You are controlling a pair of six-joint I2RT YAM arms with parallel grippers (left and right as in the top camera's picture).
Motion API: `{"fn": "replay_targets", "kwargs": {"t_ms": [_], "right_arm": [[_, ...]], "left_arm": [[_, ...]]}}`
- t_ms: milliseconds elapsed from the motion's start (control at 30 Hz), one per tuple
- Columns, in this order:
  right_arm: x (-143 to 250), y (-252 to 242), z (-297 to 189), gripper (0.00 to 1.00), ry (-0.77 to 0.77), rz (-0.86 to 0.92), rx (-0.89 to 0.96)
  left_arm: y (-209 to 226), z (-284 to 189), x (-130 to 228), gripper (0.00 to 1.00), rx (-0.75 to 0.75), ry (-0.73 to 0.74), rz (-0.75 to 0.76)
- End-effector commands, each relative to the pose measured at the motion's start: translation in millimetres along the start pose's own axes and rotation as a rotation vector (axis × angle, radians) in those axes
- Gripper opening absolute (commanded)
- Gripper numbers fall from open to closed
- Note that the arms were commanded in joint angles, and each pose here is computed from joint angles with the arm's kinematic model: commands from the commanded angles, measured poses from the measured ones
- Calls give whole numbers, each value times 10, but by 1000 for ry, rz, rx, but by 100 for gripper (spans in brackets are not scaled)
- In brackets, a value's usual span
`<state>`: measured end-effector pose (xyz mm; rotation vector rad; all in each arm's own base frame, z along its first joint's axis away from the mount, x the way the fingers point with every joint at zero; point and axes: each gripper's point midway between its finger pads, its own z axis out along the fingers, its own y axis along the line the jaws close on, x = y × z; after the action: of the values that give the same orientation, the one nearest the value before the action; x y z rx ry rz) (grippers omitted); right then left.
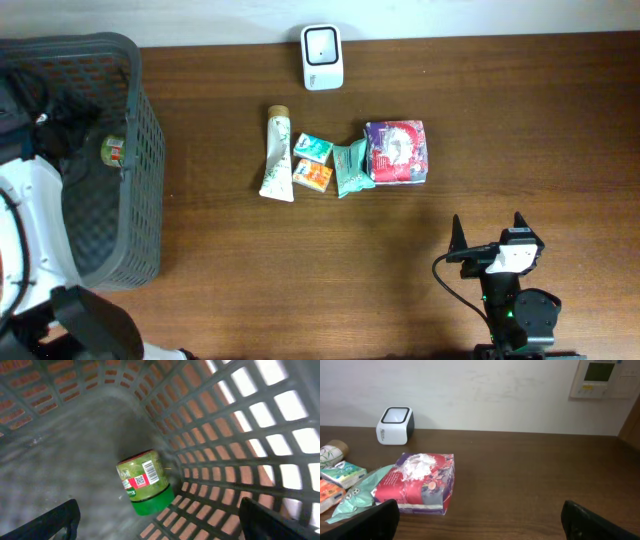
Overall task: Scan the item barcode
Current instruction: 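Reach into the basket and grasp the green-capped jar, then carry the green jar to the table and set it down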
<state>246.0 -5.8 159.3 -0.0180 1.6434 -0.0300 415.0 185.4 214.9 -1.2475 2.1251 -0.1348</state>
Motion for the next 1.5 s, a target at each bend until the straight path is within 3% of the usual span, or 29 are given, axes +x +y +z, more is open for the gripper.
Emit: {"fn": "replay_targets", "kwargs": {"t_ms": [0,167,267,333,500,600,667,767,933,1067,1167,1233,1300,1400,1467], "right_arm": [[31,7,3,99,4,1,-1],[31,7,3,99,4,1,-1],[32,7,3,99,4,1,-1],[32,7,3,99,4,1,-1],[31,7,3,99,4,1,-1],[32,7,3,99,4,1,-1],[31,7,3,99,4,1,-1],[32,7,3,99,4,1,-1],[31,7,3,99,4,1,-1],[31,7,3,99,4,1,-1],[31,7,3,99,4,1,-1],[31,7,3,99,4,1,-1],[32,7,3,99,4,1,-1],[32,7,3,99,4,1,-1],[31,7,3,99,4,1,-1]], "left_arm": [[191,259,194,100,-74,101,10],[326,414,324,99,-136,189,150],[260,539,240,99,-110,153,137],[343,693,343,99,-146,190,45],[470,1074,517,99,-180,252,40],[574,1261,688,93,-215,307,43],[633,1338,765,75,-232,332,42],[758,1425,934,74,-272,393,38],[878,1357,920,52,-288,430,121],[718,886,413,48,-297,411,83],[278,106,-135,48,-242,318,89],[54,-359,-316,49,-187,256,97],[-237,-866,-473,49,-69,166,114],[-841,-1802,-559,52,271,10,190],[-1234,-2353,-216,52,439,-2,286]]}}
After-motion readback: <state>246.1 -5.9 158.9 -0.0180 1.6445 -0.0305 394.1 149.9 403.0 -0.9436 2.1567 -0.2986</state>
